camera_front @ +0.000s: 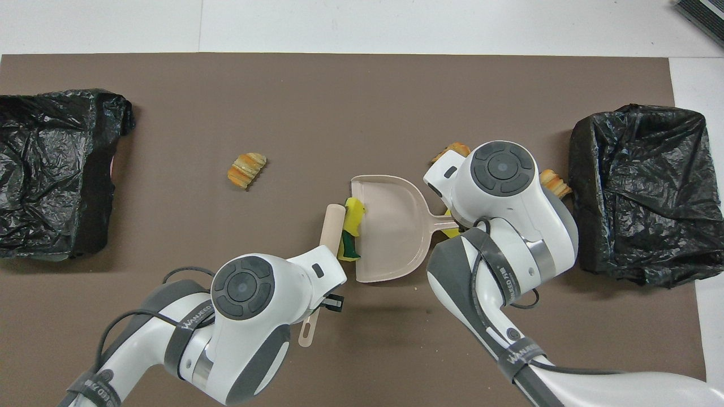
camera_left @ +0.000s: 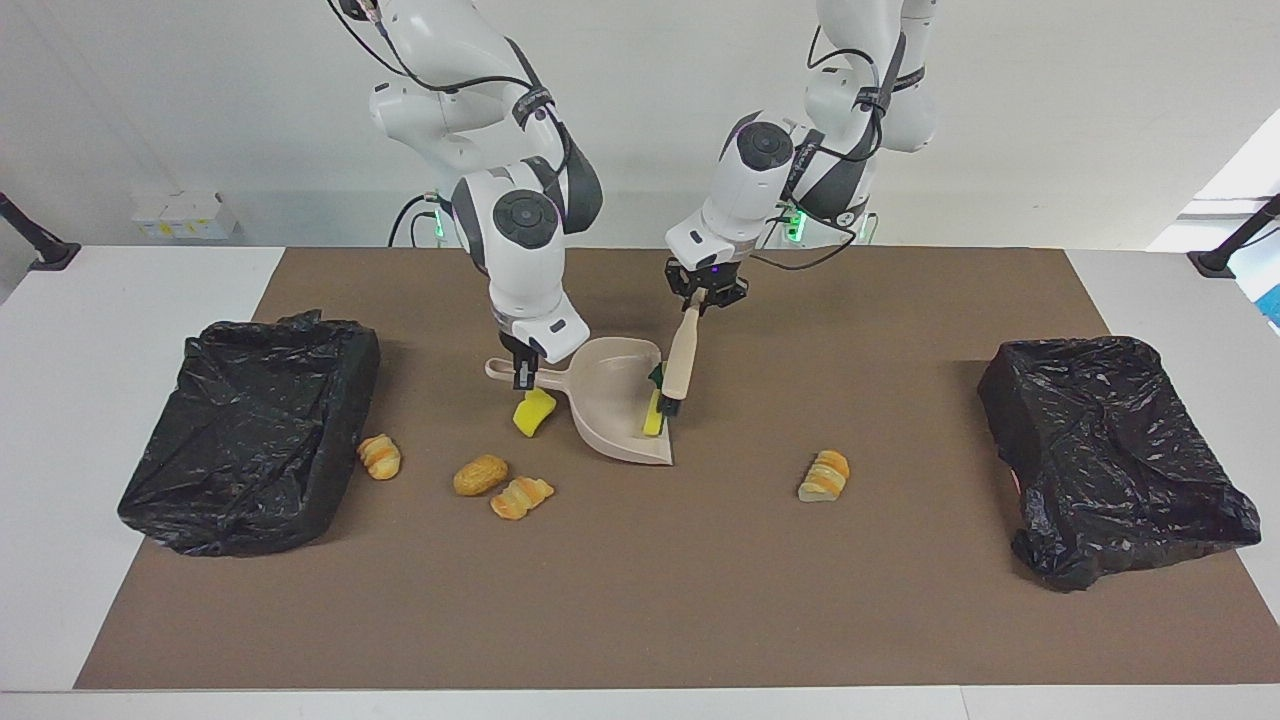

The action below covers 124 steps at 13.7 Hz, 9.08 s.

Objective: Sweep and dump trash in bin

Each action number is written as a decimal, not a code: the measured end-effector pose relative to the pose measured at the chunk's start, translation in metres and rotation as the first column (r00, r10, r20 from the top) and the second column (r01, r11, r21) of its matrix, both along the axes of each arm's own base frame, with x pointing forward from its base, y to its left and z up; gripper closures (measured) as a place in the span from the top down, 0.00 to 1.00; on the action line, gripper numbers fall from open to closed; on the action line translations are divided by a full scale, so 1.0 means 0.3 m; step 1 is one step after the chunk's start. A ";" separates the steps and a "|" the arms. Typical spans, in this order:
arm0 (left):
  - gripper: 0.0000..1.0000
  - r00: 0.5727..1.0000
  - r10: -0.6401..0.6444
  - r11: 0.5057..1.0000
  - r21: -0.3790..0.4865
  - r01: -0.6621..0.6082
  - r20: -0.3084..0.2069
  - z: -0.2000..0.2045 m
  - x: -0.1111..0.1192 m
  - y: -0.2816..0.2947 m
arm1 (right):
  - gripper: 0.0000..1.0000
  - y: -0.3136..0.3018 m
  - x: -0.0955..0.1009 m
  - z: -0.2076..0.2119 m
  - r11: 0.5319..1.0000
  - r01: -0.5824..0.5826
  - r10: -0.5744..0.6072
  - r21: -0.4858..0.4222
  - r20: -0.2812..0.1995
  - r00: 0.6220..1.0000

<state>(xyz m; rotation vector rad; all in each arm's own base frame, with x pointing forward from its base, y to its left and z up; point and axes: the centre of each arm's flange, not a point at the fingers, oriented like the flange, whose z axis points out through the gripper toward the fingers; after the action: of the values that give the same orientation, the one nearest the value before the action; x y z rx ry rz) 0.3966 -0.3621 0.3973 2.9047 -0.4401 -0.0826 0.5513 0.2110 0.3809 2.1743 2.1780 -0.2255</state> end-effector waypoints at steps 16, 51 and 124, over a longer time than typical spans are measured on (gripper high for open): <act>0.26 0.981 0.192 0.980 0.049 -0.191 -0.023 0.136 0.317 0.382 | 0.31 0.001 0.000 0.000 1.000 0.000 0.000 0.000 0.001 1.000; 0.26 0.977 -0.176 0.981 0.055 0.184 -0.120 0.003 0.081 -0.039 | 0.31 -0.005 0.000 -0.006 1.000 0.003 -0.003 0.002 0.001 1.000; 1.00 0.961 0.234 0.964 0.090 -0.249 0.148 0.692 0.489 0.640 | 0.31 -1.328 0.113 0.585 0.682 -0.078 0.154 -0.727 0.038 0.987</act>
<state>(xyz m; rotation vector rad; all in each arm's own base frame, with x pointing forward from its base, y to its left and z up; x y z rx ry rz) 0.5432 -0.1702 0.6049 3.0565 -0.1000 0.1344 0.5852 -0.1874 0.5565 1.5423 1.7189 -0.8030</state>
